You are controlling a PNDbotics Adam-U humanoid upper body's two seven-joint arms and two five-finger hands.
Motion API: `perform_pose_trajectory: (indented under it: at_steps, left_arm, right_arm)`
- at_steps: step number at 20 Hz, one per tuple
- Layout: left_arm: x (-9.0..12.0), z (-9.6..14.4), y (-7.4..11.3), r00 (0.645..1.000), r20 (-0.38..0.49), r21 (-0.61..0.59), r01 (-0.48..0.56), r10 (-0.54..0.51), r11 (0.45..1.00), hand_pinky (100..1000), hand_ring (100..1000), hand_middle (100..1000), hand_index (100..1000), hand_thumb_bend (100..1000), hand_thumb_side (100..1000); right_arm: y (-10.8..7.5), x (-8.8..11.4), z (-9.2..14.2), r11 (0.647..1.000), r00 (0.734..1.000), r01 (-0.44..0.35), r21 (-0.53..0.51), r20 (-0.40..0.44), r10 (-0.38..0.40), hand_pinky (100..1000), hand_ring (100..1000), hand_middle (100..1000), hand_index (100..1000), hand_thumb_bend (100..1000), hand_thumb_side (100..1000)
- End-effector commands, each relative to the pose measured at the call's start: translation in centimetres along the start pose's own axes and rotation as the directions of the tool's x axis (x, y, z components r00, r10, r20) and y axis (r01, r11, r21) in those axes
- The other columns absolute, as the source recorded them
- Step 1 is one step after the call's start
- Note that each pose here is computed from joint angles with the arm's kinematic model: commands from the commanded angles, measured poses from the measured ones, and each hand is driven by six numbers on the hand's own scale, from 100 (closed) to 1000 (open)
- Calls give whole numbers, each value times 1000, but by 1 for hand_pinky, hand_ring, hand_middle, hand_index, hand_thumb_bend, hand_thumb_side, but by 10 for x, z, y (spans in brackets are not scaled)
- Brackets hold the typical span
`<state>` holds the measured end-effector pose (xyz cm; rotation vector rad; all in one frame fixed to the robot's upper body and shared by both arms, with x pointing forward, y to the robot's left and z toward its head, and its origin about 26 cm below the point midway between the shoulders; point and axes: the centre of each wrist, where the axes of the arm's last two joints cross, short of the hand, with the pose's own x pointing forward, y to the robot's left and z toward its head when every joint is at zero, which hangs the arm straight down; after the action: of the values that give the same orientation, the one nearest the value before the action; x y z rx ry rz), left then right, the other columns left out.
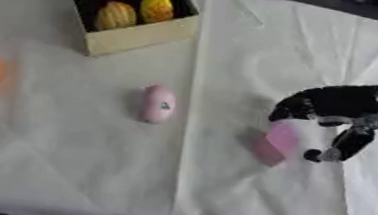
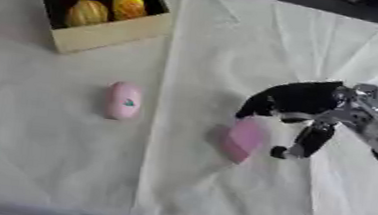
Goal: Pick up objects on the table and place them in the box.
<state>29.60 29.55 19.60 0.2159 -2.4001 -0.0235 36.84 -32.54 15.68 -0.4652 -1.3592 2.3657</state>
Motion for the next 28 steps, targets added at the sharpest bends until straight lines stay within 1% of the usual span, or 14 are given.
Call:
perform_pose_trajectory:
  at_steps: [1, 5, 10, 16, 21, 24, 28]
  left_arm:
    - [7, -5, 0, 1000, 31, -13, -3, 4, 1000, 811, 785, 771, 843, 100, 652]
    - [7, -4, -1, 1000, 28, -11, -6, 7, 1000, 811, 786, 771, 842, 100, 653]
    - [7, -5, -2, 999, 30, -12, -10, 10, 1000, 811, 787, 772, 842, 100, 653]
    - [7, -5, -2, 999, 29, -15, -13, 13, 1000, 811, 788, 773, 842, 100, 654]
    - [7, -5, -2, 1000, 28, -16, -12, 12, 1000, 811, 788, 774, 842, 100, 654]
    - [7, -5, -2, 1000, 27, -17, -12, 12, 1000, 811, 789, 774, 841, 100, 655]
    - [7, -4, -2, 1000, 23, -17, -13, 13, 1000, 810, 789, 775, 841, 100, 656]
  right_arm:
    - [-4, -7, 11, 1000, 999, -30, -4, -29, 30, 923, 958, 899, 1000, 348, 243]
    - [-1, -7, 11, 999, 999, -30, -41, -32, 29, 917, 952, 888, 1000, 325, 208]
    - [5, -5, 9, 998, 999, -31, -55, -25, 30, 909, 948, 881, 1000, 313, 209]
    - [8, -4, 10, 997, 999, -30, -70, -39, 27, 904, 947, 880, 1000, 301, 202]
    - [6, -2, 8, 996, 999, -40, -75, -30, 38, 902, 951, 885, 1000, 326, 212]
    - [3, -2, 8, 995, 999, -50, -84, -25, 48, 901, 949, 883, 1000, 336, 192]
    - [0, 1, 6, 994, 998, -57, -97, -22, 55, 901, 948, 882, 1000, 341, 198]
